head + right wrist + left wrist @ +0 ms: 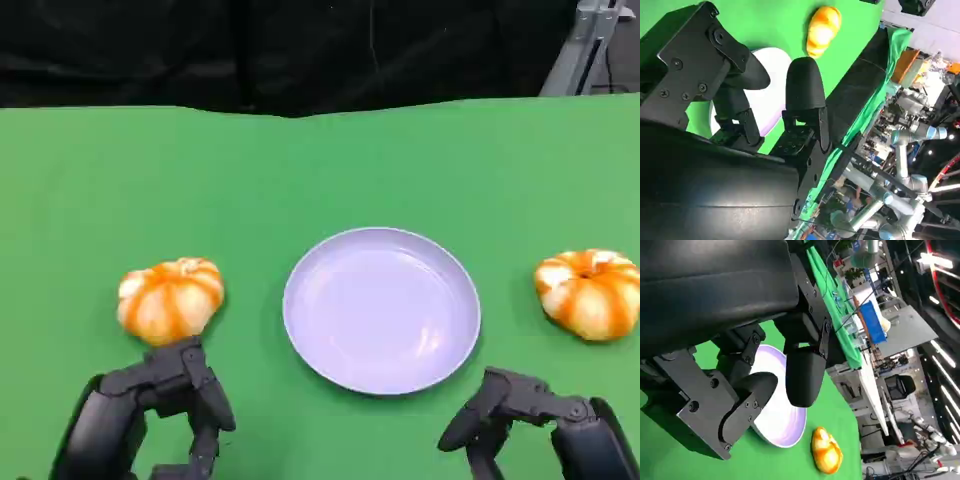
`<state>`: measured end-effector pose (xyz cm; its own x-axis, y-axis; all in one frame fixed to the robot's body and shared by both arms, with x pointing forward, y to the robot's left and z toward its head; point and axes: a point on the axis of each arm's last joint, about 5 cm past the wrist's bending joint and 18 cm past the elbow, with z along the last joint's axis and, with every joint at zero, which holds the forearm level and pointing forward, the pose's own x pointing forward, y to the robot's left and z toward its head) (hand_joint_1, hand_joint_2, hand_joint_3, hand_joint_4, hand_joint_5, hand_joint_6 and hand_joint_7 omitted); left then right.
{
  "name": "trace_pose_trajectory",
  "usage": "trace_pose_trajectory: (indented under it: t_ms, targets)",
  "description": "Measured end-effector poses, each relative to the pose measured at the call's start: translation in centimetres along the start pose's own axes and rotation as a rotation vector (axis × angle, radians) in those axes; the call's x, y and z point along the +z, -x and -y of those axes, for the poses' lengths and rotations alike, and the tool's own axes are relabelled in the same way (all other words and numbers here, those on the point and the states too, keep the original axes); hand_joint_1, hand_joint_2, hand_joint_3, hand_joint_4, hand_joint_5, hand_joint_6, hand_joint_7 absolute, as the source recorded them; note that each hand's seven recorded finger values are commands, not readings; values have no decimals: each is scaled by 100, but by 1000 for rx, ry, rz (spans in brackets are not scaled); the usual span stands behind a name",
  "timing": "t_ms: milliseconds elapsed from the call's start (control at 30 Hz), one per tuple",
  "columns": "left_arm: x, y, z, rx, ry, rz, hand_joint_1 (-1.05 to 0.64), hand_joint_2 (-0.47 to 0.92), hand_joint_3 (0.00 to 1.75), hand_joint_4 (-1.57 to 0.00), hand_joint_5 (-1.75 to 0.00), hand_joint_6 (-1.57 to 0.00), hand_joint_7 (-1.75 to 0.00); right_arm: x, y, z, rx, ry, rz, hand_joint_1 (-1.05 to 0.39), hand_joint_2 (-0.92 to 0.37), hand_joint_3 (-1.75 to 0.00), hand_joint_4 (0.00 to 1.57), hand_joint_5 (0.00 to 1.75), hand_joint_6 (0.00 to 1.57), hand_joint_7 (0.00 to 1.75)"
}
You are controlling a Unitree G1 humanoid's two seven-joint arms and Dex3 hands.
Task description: Grasp the bread from the table and place it into the plate.
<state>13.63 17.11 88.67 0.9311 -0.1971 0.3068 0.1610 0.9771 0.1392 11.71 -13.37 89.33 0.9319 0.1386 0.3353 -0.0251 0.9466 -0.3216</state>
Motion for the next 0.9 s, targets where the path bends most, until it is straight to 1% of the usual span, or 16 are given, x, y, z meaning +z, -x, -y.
trace_pose_trajectory:
  t_ms: [333,567,667,700,733,833,867,900]
  targets:
    - [0,-1,0,0,0,1,-2,28,155,-87,-175,-83,-158,0,0,0,0,-1,0,4,-20,-144,86,153,89,126]
    - [0,-1,-3,1,-1,0,-3,27,154,-86,-175,-83,-157,0,0,0,0,-1,0,6,-21,-144,86,152,88,126]
    - [1,0,-11,5,-4,0,-1,37,143,-80,-166,-77,-147,-4,0,-1,0,-1,-1,7,-21,-144,86,152,89,126]
    - [1,0,-16,6,-5,0,0,43,131,-79,-157,-76,-135,-6,1,-2,1,-1,-1,7,-21,-145,86,152,89,126]
    - [1,-3,-19,8,-5,0,0,46,126,-78,-154,-76,-131,-8,2,-3,1,-2,-1,7,-21,-145,86,152,88,126]
    - [2,-20,-32,17,10,2,0,49,122,-78,-151,-76,-126,-9,1,-4,2,-2,1,7,-21,-145,86,152,88,126]
    - [2,-23,-37,19,13,3,-1,53,109,-70,-135,-68,-107,-9,1,-4,2,-2,1,7,-21,-145,86,152,88,126]
    - [2,-27,-42,18,13,-5,-5,61,89,-62,-114,-63,-79,-8,1,-5,2,-2,2,7,-21,-145,86,152,88,126]
